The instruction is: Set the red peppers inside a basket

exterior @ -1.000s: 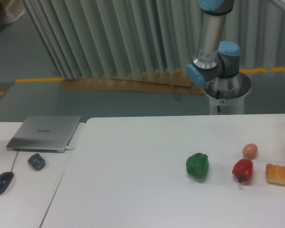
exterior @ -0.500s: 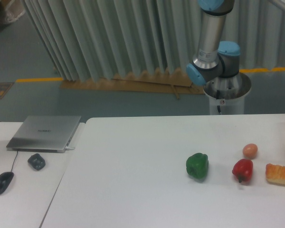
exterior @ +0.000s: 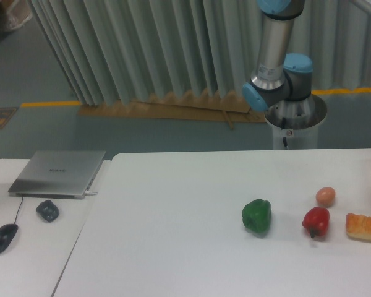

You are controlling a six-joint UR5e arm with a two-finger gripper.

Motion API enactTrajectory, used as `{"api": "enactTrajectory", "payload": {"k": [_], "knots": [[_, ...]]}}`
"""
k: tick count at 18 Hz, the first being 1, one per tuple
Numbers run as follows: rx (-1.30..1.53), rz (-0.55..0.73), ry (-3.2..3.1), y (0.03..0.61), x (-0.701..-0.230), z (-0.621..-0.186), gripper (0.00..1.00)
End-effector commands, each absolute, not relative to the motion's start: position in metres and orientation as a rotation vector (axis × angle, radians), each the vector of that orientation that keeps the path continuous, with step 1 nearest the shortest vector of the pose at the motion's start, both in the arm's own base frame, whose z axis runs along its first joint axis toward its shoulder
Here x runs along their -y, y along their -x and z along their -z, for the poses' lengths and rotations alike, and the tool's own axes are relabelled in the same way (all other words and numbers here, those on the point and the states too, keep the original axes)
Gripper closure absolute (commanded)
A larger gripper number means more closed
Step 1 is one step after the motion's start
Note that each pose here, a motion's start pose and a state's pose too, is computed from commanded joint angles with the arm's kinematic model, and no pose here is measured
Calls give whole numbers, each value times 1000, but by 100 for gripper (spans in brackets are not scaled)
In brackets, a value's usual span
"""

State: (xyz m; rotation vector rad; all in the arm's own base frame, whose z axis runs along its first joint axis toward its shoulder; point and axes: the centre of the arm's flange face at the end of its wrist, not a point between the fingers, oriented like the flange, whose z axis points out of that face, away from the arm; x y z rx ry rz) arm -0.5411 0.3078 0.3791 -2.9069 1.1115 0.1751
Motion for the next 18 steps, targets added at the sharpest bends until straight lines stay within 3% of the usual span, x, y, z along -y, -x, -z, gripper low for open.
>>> {"api": "enactTrajectory", "payload": {"k": [18], "knots": [[-1050, -164, 2926, 535, -314, -376, 0]]}}
